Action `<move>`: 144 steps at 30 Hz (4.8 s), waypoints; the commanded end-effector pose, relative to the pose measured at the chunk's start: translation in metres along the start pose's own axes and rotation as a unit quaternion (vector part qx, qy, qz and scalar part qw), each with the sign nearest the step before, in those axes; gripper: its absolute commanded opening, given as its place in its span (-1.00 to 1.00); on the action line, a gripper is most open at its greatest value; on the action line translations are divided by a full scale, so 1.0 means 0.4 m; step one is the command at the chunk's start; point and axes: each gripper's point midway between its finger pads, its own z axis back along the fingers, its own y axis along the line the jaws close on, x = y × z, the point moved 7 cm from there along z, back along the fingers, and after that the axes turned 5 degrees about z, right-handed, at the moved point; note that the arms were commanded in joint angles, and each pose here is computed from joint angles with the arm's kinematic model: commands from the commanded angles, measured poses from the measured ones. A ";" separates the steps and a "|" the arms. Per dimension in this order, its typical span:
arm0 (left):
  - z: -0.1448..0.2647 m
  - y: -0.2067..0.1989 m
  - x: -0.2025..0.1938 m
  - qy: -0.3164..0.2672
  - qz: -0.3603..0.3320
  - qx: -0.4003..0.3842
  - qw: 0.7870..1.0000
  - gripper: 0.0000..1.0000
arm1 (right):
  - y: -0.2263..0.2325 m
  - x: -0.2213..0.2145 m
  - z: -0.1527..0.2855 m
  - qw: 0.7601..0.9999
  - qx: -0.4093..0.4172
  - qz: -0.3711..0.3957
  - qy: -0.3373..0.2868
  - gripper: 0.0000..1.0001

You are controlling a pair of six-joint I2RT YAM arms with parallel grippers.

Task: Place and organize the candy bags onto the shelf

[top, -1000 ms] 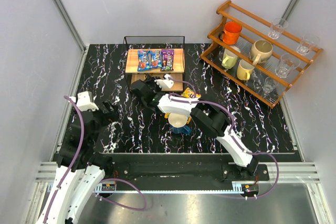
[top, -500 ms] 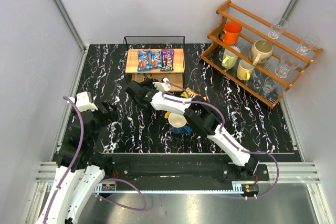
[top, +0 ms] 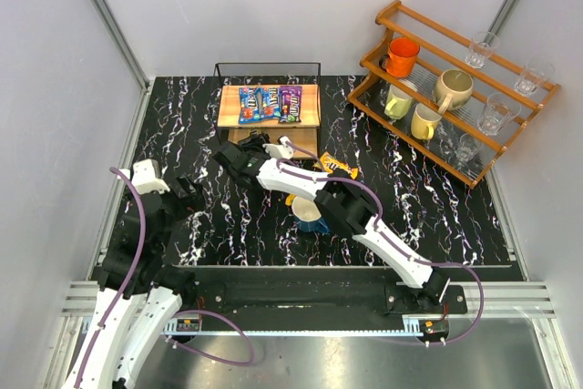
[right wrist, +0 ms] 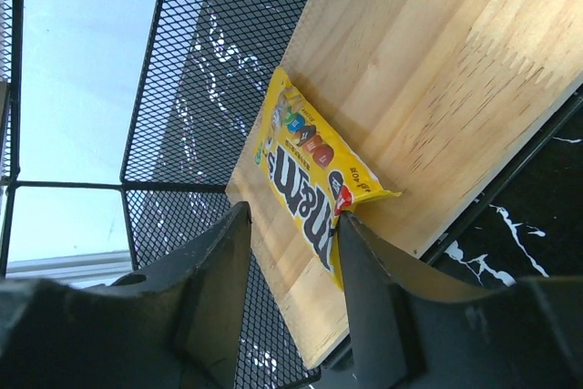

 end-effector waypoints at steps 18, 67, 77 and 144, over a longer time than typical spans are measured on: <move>0.027 -0.014 0.054 -0.047 0.015 -0.015 0.999 0.98 | 0.075 0.166 0.148 0.993 0.113 0.030 0.011 0.45; 0.032 -0.029 0.043 -0.039 0.006 -0.045 0.998 0.98 | -0.432 0.735 0.070 0.911 0.074 0.222 0.340 0.28; 0.033 -0.032 0.041 -0.040 0.005 -0.050 0.998 0.98 | -0.476 0.678 0.010 0.916 0.056 0.202 0.342 0.19; 0.055 -0.028 0.045 -0.061 0.014 -0.059 0.996 0.98 | 0.000 0.488 0.361 0.965 0.127 0.170 0.157 -1.00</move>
